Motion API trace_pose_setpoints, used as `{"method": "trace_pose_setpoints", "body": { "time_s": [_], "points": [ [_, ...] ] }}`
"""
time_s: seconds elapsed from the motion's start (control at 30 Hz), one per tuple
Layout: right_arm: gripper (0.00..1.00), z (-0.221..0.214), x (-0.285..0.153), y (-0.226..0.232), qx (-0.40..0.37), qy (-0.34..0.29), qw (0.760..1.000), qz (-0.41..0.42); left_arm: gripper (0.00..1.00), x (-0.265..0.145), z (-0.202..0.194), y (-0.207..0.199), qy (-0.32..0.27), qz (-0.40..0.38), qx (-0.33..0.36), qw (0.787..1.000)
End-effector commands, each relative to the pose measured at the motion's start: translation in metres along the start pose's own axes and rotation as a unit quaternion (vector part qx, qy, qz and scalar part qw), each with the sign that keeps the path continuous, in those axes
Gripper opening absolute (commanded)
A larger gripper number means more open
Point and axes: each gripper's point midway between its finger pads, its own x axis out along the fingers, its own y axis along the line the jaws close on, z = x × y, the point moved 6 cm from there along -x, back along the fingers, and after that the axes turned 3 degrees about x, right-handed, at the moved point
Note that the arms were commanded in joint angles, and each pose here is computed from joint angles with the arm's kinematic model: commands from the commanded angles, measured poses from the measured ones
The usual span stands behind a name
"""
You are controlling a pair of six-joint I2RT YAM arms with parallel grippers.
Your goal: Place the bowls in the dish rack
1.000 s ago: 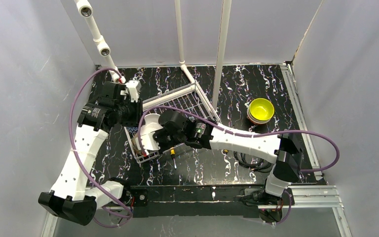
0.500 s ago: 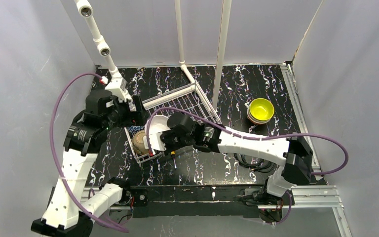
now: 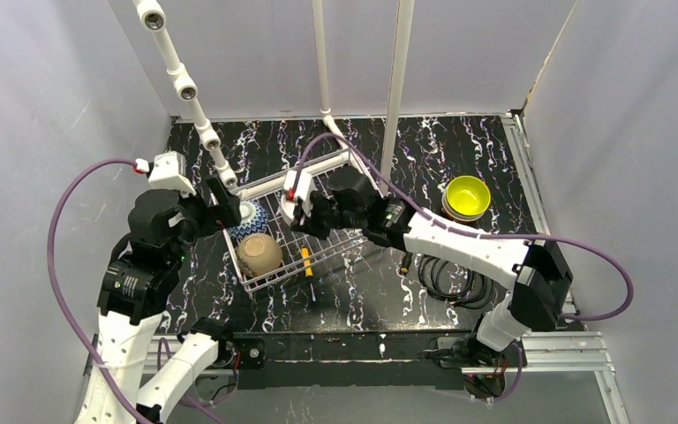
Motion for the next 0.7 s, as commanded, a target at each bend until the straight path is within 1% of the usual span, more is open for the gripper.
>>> {"method": "trace_pose_setpoints", "body": {
  "time_s": [0.0,0.07,0.17,0.23,0.33,0.4,0.5,0.6,0.67],
  "points": [
    [0.01,0.032,0.001,-0.024,0.167,-0.092,0.981,-0.032,0.98,-0.002,0.003,0.005,-0.024,0.014,0.003,1.0],
    [0.01,0.031,0.005,-0.034,0.241,-0.1,0.965,-0.03,0.98,-0.002,0.001,0.006,-0.02,0.014,0.004,1.0],
    [0.01,0.035,0.013,-0.042,0.349,-0.122,0.929,0.013,0.98,-0.001,0.0,0.005,-0.014,0.014,0.002,1.0],
    [0.01,0.039,0.019,-0.041,0.397,-0.141,0.906,0.04,0.98,0.001,-0.001,0.004,-0.01,0.012,-0.002,1.0],
    [0.01,0.041,0.03,-0.043,0.46,-0.162,0.871,0.055,0.98,0.005,-0.002,0.003,-0.005,0.016,-0.008,1.0],
    [0.01,0.04,0.038,-0.049,0.488,-0.165,0.855,0.056,0.98,0.006,-0.003,0.004,-0.003,0.021,-0.012,1.0],
    [0.01,0.042,0.048,-0.052,0.514,-0.174,0.836,0.086,0.98,0.006,-0.005,0.006,0.001,0.028,-0.013,1.0],
    [0.01,0.041,0.057,-0.057,0.546,-0.188,0.81,0.106,0.98,0.004,-0.008,0.008,0.004,0.035,-0.014,0.999],
    [0.01,0.039,0.062,-0.061,0.56,-0.195,0.797,0.114,0.98,0.003,-0.011,0.01,0.005,0.038,-0.015,0.999]
  ]
}}
